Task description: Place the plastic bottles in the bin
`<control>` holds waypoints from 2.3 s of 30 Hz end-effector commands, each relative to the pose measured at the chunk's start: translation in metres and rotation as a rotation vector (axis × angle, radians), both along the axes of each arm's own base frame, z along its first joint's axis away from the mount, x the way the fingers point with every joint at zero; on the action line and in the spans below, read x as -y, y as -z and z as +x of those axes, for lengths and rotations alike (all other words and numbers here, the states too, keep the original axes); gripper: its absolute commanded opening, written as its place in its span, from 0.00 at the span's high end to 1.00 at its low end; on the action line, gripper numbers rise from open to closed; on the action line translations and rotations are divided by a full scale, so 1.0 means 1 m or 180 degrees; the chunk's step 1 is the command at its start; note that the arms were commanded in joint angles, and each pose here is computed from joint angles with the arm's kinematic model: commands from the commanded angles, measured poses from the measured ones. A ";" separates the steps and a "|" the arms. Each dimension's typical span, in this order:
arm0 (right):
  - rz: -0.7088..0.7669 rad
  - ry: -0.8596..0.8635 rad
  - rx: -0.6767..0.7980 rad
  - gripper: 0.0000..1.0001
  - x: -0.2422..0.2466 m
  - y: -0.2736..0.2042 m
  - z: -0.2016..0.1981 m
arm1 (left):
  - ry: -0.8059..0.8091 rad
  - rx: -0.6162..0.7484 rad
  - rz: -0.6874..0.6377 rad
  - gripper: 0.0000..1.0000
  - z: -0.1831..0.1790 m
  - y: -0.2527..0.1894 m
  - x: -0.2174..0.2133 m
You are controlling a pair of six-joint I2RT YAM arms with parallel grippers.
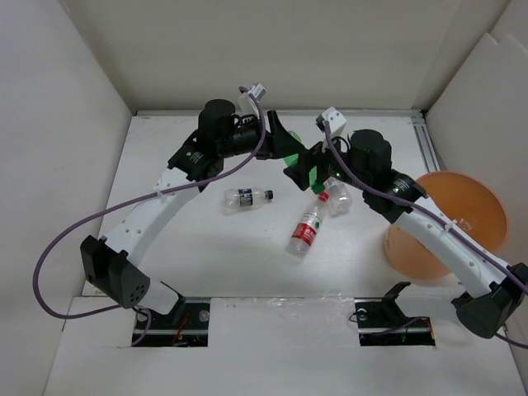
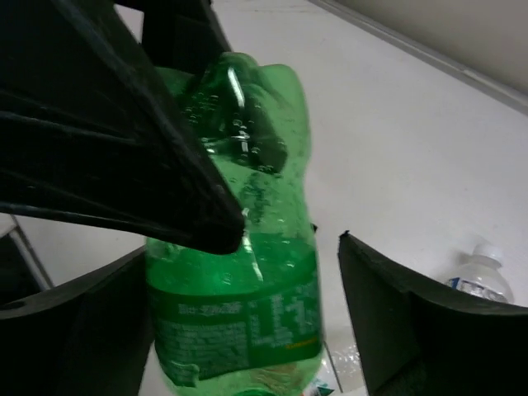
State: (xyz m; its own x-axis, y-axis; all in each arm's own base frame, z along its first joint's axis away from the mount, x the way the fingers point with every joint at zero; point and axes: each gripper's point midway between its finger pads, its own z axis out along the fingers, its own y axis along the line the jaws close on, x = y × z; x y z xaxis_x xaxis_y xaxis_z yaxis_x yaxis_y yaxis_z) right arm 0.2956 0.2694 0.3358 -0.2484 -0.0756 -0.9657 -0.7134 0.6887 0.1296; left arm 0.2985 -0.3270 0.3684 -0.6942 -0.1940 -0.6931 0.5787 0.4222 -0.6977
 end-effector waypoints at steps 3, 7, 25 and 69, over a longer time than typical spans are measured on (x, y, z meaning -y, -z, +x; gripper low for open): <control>0.0246 -0.0096 0.0169 0.51 -0.012 -0.021 0.001 | 0.0249 0.0254 -0.0357 1.00 -0.016 -0.040 0.010; 0.0236 0.0012 0.0085 0.99 -0.008 -0.016 0.003 | 0.0093 0.0251 -0.0401 0.37 -0.013 -0.041 0.005; 0.0648 0.4600 -0.0004 0.99 0.344 -0.031 -0.071 | -0.1547 0.0023 0.0318 0.00 0.057 0.027 -0.065; 0.0995 0.1798 0.0189 0.00 0.203 -0.066 -0.058 | -0.0352 0.0836 0.3488 0.00 0.080 0.241 -0.057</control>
